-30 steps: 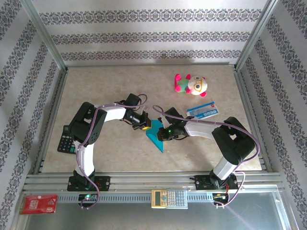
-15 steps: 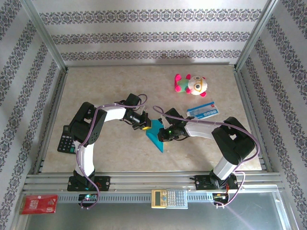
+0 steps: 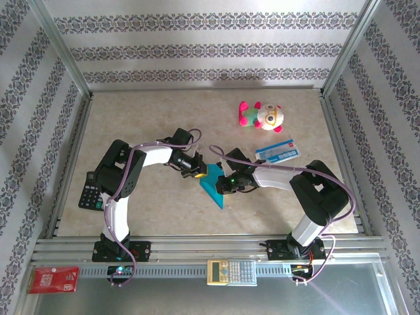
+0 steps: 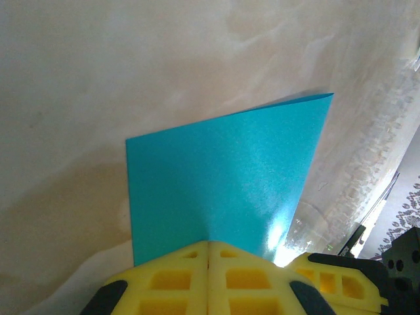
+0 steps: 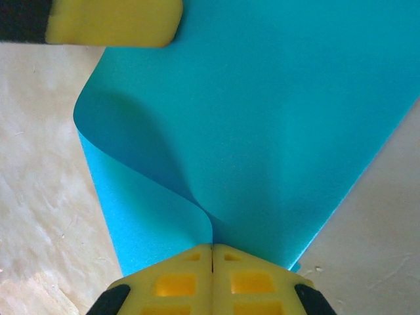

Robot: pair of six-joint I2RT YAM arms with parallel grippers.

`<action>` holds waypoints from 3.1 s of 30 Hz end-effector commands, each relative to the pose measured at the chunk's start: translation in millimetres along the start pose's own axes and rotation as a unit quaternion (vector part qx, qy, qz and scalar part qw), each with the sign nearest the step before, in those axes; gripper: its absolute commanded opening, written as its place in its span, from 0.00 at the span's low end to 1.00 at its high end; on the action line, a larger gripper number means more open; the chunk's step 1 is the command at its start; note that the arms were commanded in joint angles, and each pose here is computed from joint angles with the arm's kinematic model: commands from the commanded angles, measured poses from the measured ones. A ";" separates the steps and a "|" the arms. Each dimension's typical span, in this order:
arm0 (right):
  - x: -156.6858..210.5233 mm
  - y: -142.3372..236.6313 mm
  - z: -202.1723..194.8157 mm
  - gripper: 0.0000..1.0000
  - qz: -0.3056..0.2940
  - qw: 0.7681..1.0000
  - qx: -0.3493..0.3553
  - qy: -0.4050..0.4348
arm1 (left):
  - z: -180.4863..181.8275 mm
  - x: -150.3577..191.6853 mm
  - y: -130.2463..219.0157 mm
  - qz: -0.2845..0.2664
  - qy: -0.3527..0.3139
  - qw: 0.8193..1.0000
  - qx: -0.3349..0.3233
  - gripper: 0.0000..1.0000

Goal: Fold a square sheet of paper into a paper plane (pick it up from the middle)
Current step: Third fold the triangle at the center of the table.

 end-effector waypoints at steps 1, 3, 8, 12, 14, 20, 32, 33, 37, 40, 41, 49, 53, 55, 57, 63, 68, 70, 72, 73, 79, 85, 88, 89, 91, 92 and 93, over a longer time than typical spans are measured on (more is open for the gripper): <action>3.8 -0.6 -10.9 0.05 0.004 1.000 0.017 0.000 | 24.5 11.5 -14.0 0.027 0.022 0.998 -0.052 0.08; 3.4 0.1 -12.0 0.04 0.003 1.000 0.019 -0.001 | 24.6 11.9 -13.9 0.027 0.022 0.998 -0.052 0.08; 3.3 1.8 -11.5 0.04 0.002 1.000 0.015 0.000 | 25.1 11.9 -14.1 0.027 0.023 0.998 -0.052 0.08; 2.1 3.3 -9.1 0.04 0.001 1.000 0.010 0.003 | 25.0 11.8 -14.1 0.028 0.023 0.998 -0.052 0.08; 1.5 3.9 -7.3 0.04 0.001 1.000 0.004 0.005 | 24.8 11.8 -13.8 0.028 0.022 0.998 -0.053 0.08; -0.5 9.6 -1.6 0.04 -0.007 1.000 -0.007 0.010 | 25.1 12.2 -14.4 0.029 0.022 0.998 -0.052 0.08; 0.7 3.6 -6.8 0.04 0.001 1.000 0.003 0.002 | 24.5 12.0 -14.6 0.029 0.022 0.998 -0.051 0.08; 1.2 2.1 -7.5 0.04 0.003 1.000 0.005 0.000 | 24.9 11.8 -14.6 0.029 0.022 0.998 -0.051 0.08; 2.0 -0.8 -12.5 0.03 0.005 1.000 0.016 -0.003 | 24.8 11.8 -14.7 0.029 0.022 0.998 -0.051 0.08; 3.1 -2.7 -14.2 0.03 0.008 1.000 0.019 -0.003 | 25.2 12.1 -15.0 0.030 0.023 0.998 -0.051 0.08; 3.3 -3.1 -14.3 0.03 0.009 1.000 0.020 -0.003 | 25.0 12.2 -15.1 0.030 0.023 0.998 -0.051 0.08; 6.6 -4.1 -18.6 0.03 0.013 1.000 0.026 -0.006 | 24.8 12.3 -14.7 0.030 0.024 0.998 -0.050 0.08; 9.2 -5.9 -21.2 0.02 0.017 0.999 0.029 -0.009 | 23.2 11.2 -14.2 0.029 0.022 0.998 -0.049 0.08; 10.2 -6.0 -21.7 0.03 0.018 0.999 0.030 -0.009 | 23.8 11.0 -14.2 0.029 0.023 0.998 -0.049 0.08; 10.4 -6.2 -22.1 0.02 0.019 0.999 0.031 -0.009 | 23.8 11.1 -14.3 0.029 0.022 0.998 -0.049 0.08; 11.2 -6.8 -22.8 0.02 0.021 0.999 0.032 -0.009 | 23.0 11.1 -14.5 0.029 0.022 0.998 -0.048 0.08; 12.4 -5.8 -23.1 0.02 0.021 0.999 0.033 -0.009 | 23.5 10.6 -14.6 0.028 0.022 0.998 -0.049 0.08; 12.4 -5.5 -22.9 0.02 0.021 0.999 0.033 -0.009 | 23.3 11.7 -15.1 0.030 0.022 0.998 -0.049 0.08; 12.3 -5.3 -22.8 0.02 0.021 0.999 0.033 -0.008 | 22.7 10.5 -14.4 0.028 0.022 0.998 -0.049 0.08; 12.1 -5.6 -22.8 0.02 0.021 0.999 0.033 -0.008 | 22.8 10.4 -14.2 0.028 0.022 0.998 -0.048 0.08; 17.0 -8.8 -27.3 0.01 0.028 0.999 0.041 -0.013 | 18.4 8.0 -12.4 0.024 0.021 0.998 -0.045 0.09; 21.5 -9.7 -31.7 0.01 0.033 0.998 0.051 -0.019 | 7.9 1.2 -8.3 0.017 0.015 0.999 -0.037 0.09; 21.7 -10.2 -32.1 0.00 0.035 0.998 0.052 -0.018 | 5.9 -0.7 -6.9 0.015 0.013 0.999 -0.038 0.09; 21.1 -10.3 -31.6 0.00 0.034 0.998 0.051 -0.017 | 5.0 -0.9 -6.7 0.015 0.011 0.999 -0.037 0.09; 20.4 -10.9 -31.2 0.01 0.036 0.998 0.051 -0.017 | 5.4 -0.9 -6.7 0.016 0.011 0.999 -0.039 0.09; 19.6 -11.1 -30.6 0.00 0.036 0.998 0.050 -0.016 | 6.7 -0.1 -7.4 0.018 0.012 0.999 -0.040 0.09; 18.4 -11.2 -29.4 0.00 0.036 0.998 0.049 -0.014 | 7.6 0.6 -8.5 0.019 0.012 0.999 -0.041 0.09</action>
Point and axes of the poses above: each hand's point on the last joint's axis, 136 mm out from that joint toward the fingers, its own y axis back along the fingers, its own z axis along the line the jaws close on, x = y × z, the point moved 6 cm from there along y, back along the fingers, and after that the axes turned 3 degrees about -y, right-handed, at the moved point
